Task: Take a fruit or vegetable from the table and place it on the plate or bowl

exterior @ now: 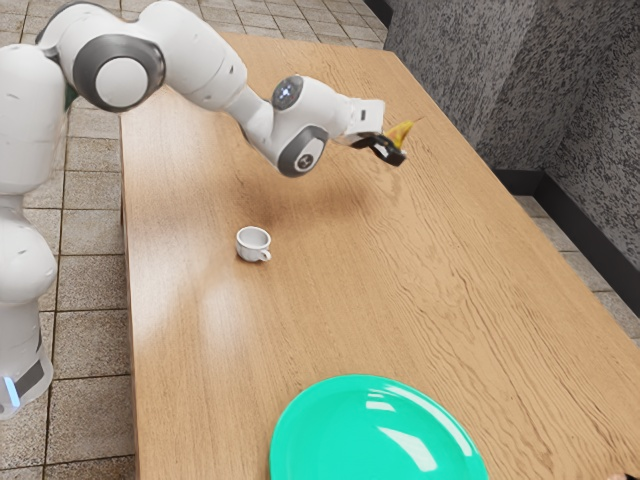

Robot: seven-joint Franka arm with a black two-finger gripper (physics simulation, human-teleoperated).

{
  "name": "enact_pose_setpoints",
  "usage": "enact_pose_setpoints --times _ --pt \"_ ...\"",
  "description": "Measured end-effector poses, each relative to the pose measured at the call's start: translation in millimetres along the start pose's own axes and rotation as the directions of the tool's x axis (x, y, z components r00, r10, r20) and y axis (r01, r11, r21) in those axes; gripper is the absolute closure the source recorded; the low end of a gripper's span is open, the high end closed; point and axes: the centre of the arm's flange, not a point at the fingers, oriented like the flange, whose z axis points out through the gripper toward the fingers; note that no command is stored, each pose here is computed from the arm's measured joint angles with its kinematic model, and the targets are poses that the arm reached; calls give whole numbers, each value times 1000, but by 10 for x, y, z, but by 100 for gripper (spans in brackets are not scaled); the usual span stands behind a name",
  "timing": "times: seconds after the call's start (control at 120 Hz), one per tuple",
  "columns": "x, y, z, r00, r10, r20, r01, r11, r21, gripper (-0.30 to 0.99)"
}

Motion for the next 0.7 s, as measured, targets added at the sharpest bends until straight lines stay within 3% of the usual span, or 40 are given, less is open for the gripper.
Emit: enact_pose_setpoints --times 0.117,0.225,0.517,0.608,0.7 --pt "630 918 -550 988 94 -125 -109 988 -112 45" --pt "766 2159 -961 965 181 -190 -230 934 -275 48" --pt "353 4216 -1970 907 325 -269 -422 722 -548 49" --pt "92 4594 -2187 889 375 -262 -454 656 -603 49" --pt "-187 4712 -2163 880 420 -222 -458 627 -630 49"
